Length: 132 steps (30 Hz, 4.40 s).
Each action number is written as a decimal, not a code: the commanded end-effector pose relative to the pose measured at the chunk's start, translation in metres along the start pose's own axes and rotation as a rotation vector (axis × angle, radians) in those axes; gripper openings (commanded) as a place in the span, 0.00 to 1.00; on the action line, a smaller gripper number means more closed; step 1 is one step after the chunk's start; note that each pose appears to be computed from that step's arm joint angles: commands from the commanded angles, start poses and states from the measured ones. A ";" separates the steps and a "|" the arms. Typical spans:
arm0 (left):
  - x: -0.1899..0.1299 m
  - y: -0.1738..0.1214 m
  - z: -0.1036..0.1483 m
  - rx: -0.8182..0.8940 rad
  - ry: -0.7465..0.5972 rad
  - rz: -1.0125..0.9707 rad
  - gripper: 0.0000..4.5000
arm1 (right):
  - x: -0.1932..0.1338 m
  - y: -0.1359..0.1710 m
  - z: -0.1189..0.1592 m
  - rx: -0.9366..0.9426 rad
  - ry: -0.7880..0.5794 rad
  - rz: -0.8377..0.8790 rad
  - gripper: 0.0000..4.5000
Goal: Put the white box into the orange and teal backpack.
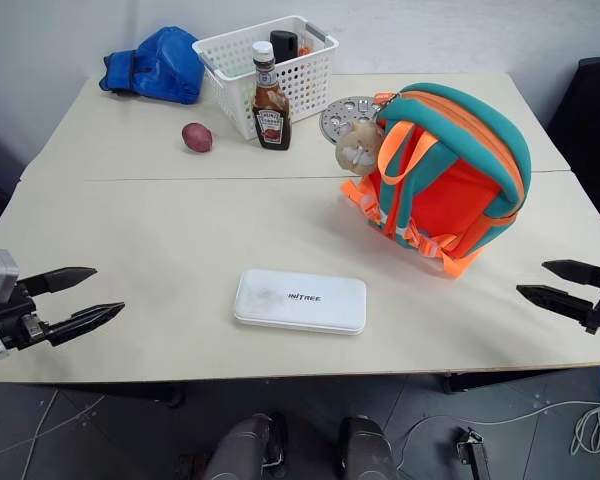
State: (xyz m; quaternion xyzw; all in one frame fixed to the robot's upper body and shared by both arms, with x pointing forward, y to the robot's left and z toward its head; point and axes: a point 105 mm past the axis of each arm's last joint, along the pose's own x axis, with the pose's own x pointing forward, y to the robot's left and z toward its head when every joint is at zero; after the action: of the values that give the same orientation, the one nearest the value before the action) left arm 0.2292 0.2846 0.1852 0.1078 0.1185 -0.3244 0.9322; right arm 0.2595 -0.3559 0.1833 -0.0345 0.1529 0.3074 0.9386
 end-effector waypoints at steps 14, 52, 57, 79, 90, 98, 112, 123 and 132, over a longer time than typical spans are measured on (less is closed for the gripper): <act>0.000 0.002 -0.001 0.029 0.028 0.018 0.99 | 0.004 0.008 0.014 -0.061 -0.037 -0.004 1.00; 0.139 -0.071 -0.016 0.171 0.043 -0.448 0.01 | 0.162 0.108 -0.019 -0.275 0.108 0.482 0.00; 0.138 -0.085 -0.020 0.153 0.040 -0.488 0.01 | 0.171 0.109 -0.015 -0.283 0.083 0.470 0.00; 0.115 -0.035 -0.012 -0.337 0.016 -0.329 0.53 | 0.166 0.110 -0.020 -0.358 0.109 0.505 0.00; 0.122 -0.056 -0.025 -0.698 0.211 -0.462 1.00 | 0.166 0.114 -0.022 -0.388 0.127 0.538 0.00; 0.153 -0.077 -0.012 -0.775 0.261 -0.572 1.00 | 0.166 0.122 -0.029 -0.413 0.139 0.570 0.00; 0.186 -0.086 0.010 -0.733 0.286 -0.668 1.00 | 0.164 0.130 -0.042 -0.417 0.142 0.573 0.00; 0.193 -0.089 0.019 -0.703 0.299 -0.732 0.91 | 0.162 0.134 -0.047 -0.411 0.140 0.576 0.00; 0.187 -0.088 0.023 -0.724 0.276 -0.772 0.35 | 0.159 0.136 -0.048 -0.407 0.137 0.579 0.00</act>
State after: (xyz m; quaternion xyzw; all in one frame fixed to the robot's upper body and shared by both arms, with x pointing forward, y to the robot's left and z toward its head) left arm 0.3182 0.1001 0.1374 -0.2411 0.3827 -0.5640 0.6909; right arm 0.2954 -0.1654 0.0972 -0.2011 0.1477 0.5716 0.7817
